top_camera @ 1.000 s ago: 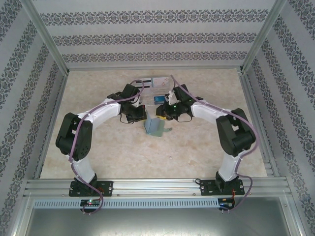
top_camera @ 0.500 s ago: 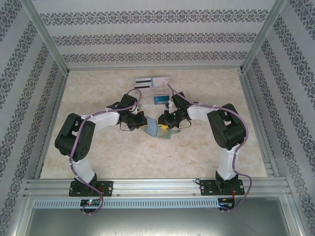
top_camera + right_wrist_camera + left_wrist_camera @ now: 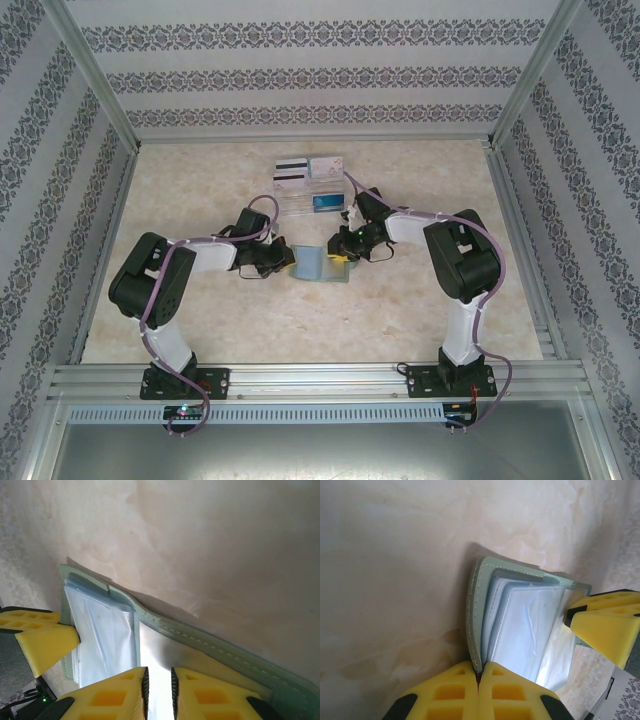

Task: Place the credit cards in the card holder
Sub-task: Open the card holder at the center of the table, then move the card holder to the bottom-center of the table.

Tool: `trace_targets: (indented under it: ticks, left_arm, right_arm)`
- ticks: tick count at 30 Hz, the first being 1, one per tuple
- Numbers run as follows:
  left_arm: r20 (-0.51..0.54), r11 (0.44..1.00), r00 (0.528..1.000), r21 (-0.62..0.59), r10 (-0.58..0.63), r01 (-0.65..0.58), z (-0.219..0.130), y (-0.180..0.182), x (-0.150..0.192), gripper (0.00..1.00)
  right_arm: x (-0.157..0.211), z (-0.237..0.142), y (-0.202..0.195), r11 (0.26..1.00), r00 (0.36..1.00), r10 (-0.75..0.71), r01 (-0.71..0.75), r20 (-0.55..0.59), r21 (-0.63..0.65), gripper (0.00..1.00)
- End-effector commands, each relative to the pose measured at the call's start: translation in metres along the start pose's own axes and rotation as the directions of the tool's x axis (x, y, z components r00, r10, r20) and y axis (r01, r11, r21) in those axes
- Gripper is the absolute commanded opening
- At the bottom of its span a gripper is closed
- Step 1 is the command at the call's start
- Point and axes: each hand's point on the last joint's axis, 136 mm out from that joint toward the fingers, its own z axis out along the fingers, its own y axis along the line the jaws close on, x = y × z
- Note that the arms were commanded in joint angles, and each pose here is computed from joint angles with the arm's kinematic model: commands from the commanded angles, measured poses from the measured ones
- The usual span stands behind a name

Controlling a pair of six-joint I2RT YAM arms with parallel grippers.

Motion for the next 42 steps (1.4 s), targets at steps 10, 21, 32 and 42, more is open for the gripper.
trace_targets:
  ticks: [10, 21, 32, 42]
  left_arm:
    - [0.028, 0.981, 0.999, -0.194, 0.036, -0.03, -0.022, 0.024, 0.002, 0.24]
    - [0.121, 0.977, 0.978, -0.147, 0.171, -0.153, -0.071, -0.04, -0.025, 0.4]
    - [0.113, 0.981, 0.976, -0.055, 0.189, -0.183, -0.067, -0.065, -0.029, 0.37]
    - [-0.047, 0.982, 0.981, 0.003, 0.187, -0.187, 0.002, -0.079, 0.016, 0.24]
  right_arm:
    - [0.0, 0.0, -0.005, 0.995, 1.0, -0.02, 0.021, -0.015, 0.095, 0.24]
    - [-0.017, -0.035, 0.055, 0.997, 0.997, -0.071, 0.072, 0.032, -0.026, 0.27]
    - [-0.036, -0.047, 0.068, 0.994, 0.993, -0.099, 0.102, 0.07, -0.044, 0.28]
    - [-0.035, -0.037, 0.051, 0.997, 0.996, -0.073, 0.074, 0.058, -0.023, 0.28]
